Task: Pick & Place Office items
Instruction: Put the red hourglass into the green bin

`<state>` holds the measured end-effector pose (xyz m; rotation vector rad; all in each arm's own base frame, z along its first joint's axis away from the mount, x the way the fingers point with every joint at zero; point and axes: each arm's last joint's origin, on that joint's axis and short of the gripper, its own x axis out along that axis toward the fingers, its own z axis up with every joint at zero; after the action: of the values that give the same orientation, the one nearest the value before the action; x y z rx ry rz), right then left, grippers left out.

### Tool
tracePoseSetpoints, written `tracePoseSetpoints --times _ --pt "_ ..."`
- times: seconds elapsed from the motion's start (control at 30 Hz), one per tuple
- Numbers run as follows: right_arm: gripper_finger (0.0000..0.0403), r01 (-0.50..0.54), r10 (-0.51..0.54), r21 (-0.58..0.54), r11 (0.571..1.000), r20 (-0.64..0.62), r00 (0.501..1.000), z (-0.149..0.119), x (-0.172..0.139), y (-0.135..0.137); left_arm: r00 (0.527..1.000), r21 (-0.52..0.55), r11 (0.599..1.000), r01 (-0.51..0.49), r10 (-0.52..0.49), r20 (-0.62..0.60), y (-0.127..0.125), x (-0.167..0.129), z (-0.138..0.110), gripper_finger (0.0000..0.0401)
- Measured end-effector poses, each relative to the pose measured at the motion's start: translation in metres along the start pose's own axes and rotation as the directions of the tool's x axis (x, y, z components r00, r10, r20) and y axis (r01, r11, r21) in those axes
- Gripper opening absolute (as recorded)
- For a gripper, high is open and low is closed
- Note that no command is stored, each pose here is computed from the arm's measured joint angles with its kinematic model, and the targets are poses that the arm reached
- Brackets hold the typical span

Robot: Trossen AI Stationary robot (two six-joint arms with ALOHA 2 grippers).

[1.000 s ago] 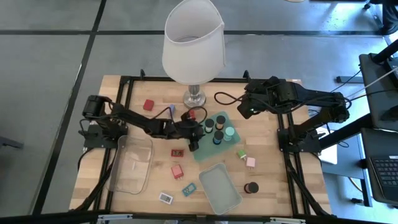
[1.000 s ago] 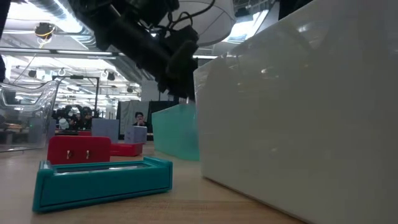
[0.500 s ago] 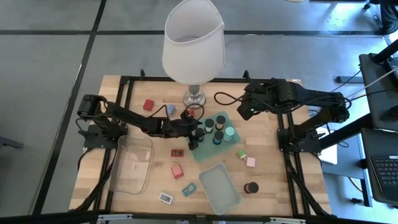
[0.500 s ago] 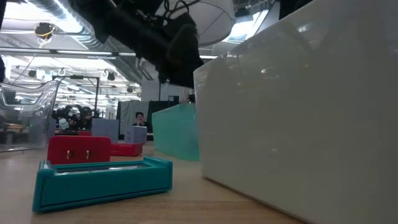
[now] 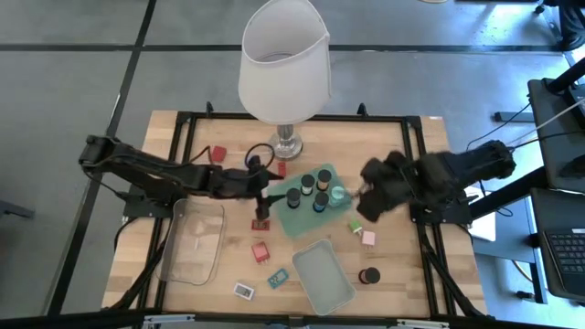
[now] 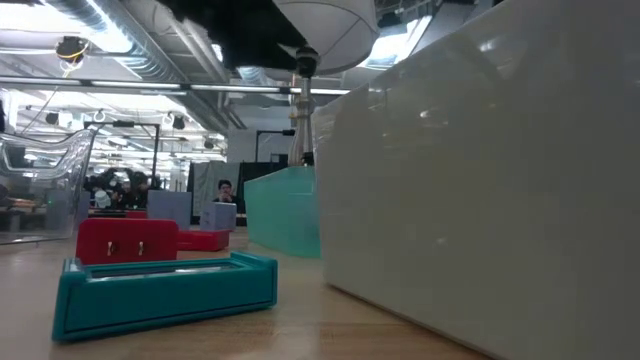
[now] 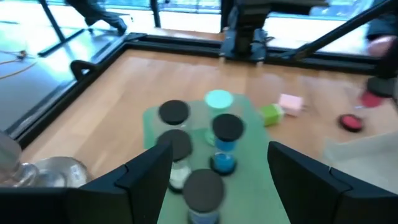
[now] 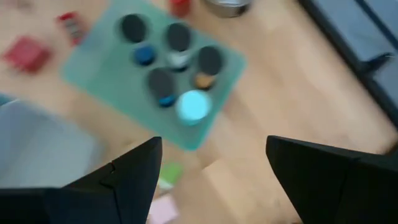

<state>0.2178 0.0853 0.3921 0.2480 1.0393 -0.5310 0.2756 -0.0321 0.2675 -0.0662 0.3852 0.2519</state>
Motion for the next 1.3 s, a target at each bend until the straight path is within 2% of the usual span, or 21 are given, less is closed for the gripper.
tracePoseSetpoints --times 0.13,0.23,0.4,0.53,0.63,0.83,1.1,1.3 --pt "0.0290 -0.115 0.116 -0.015 0.993 0.024 0.993 -0.026 -0.015 0.025 0.998 -0.017 0.998 0.056 -0.055 0.019 -0.011 -0.015 0.003 0.0257" --pt "0.0290 -0.194 0.197 -0.069 0.979 0.041 0.980 -0.046 -0.018 0.043 0.995 -0.018 0.995 0.102 -0.102 0.023 -0.022 -0.023 0.002 0.0256" --pt "0.0290 -0.272 0.286 -0.249 0.929 0.019 0.958 -0.080 -0.005 0.068 0.985 0.011 0.985 0.171 -0.171 0.016 -0.039 -0.032 -0.002 0.0255" --pt "0.0290 -0.304 0.312 -0.321 0.897 -0.028 0.950 -0.102 0.013 0.078 0.978 0.028 0.978 0.206 -0.206 0.013 -0.048 -0.037 -0.004 0.0258" --pt "0.0290 -0.347 0.341 -0.322 0.881 -0.079 0.937 -0.112 0.025 0.083 0.975 0.035 0.975 0.221 -0.221 0.011 -0.052 -0.040 -0.005 0.0257" --pt "0.0290 -0.412 0.379 -0.244 0.878 -0.171 0.910 -0.125 0.043 0.088 0.974 0.055 0.973 0.226 -0.227 0.010 -0.053 -0.041 -0.006 0.0253" --pt "0.0290 -0.392 0.355 -0.254 0.884 -0.182 0.917 -0.137 0.063 0.087 0.981 0.062 0.979 0.194 -0.194 -0.002 -0.052 -0.039 -0.012 0.0253" --pt "0.0290 -0.446 0.419 -0.257 0.857 -0.155 0.895 -0.140 0.067 0.093 0.989 0.046 0.989 0.144 -0.145 0.013 -0.050 -0.039 -0.012 0.0251"
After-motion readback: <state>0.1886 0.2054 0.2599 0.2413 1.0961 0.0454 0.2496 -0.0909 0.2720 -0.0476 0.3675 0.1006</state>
